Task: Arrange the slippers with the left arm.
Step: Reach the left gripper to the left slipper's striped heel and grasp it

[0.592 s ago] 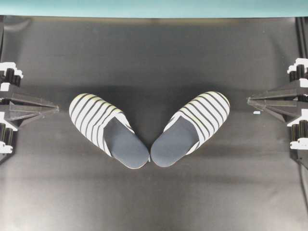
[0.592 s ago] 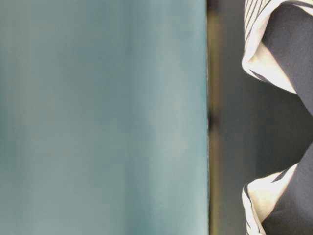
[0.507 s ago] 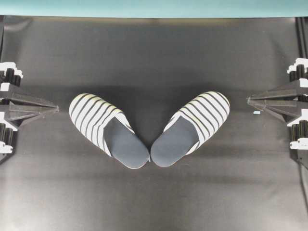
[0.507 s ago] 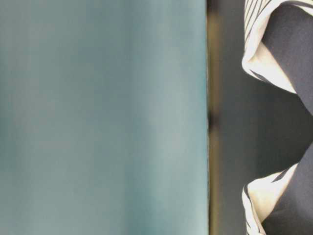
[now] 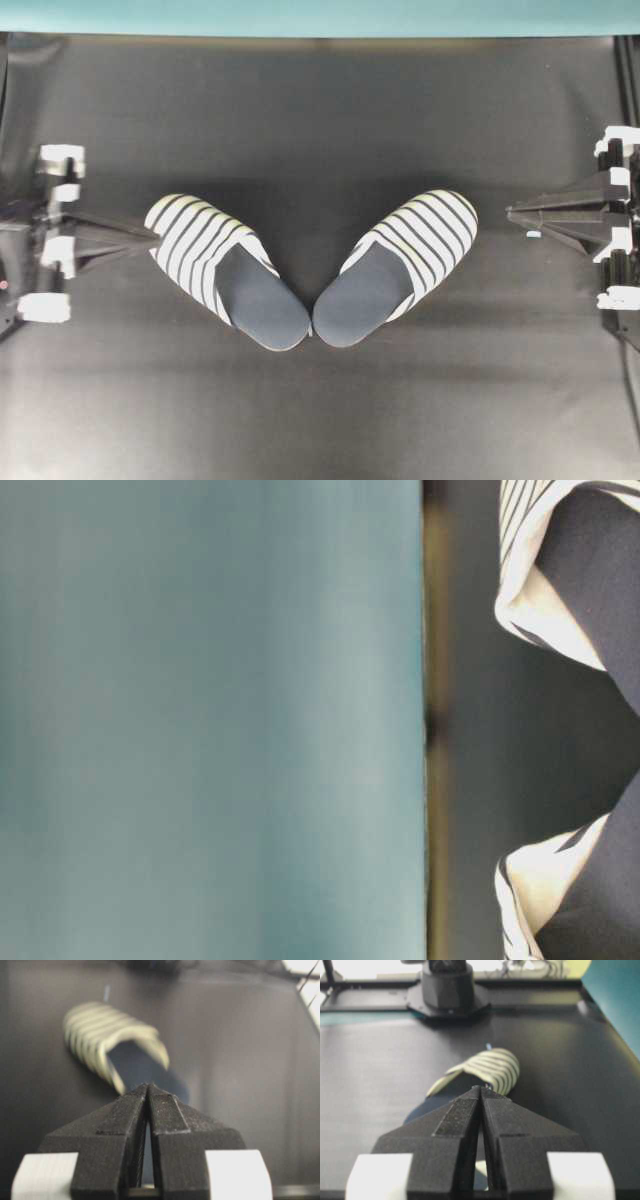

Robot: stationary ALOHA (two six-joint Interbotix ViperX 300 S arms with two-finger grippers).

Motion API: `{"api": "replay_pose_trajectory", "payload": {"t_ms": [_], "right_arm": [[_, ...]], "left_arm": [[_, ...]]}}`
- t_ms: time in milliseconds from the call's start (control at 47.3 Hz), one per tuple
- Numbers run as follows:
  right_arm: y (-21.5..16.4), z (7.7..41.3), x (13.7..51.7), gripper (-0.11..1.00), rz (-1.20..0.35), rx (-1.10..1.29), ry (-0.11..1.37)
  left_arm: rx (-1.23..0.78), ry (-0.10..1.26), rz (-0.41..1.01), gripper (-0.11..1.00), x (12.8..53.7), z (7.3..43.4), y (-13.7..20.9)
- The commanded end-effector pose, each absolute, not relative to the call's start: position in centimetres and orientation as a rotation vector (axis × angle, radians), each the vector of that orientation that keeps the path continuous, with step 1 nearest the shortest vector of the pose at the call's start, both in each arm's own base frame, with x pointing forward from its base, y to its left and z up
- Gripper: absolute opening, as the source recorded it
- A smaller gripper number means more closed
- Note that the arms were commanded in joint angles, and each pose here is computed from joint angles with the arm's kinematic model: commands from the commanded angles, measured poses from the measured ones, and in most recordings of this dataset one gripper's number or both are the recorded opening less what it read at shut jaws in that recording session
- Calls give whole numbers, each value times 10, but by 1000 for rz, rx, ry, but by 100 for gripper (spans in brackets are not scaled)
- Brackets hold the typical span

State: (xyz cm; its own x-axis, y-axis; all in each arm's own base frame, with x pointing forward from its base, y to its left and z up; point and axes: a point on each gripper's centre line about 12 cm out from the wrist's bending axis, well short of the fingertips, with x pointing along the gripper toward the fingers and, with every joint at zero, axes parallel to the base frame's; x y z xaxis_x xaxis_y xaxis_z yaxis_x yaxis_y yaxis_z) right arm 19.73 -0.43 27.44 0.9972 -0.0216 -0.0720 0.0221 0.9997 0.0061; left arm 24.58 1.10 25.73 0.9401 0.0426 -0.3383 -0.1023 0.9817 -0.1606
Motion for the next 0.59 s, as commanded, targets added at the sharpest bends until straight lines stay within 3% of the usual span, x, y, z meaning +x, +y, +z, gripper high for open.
{"api": "replay_pose_trajectory", "payload": {"t_ms": [0,127,444,571], "right_arm": [[-6,276,199,0,-28,13,77],[-6,276,198,0,-30,15,81],[-6,274,198,0,-29,18,93],[-6,271,198,0,-29,18,109]], "left_arm": [[-255,509,130,0,264,252,16],[-337,718,201,0,287,240,20],[-460,1006,360,1,340,230,35],[-479,1124,411,14,351,220,38]]}}
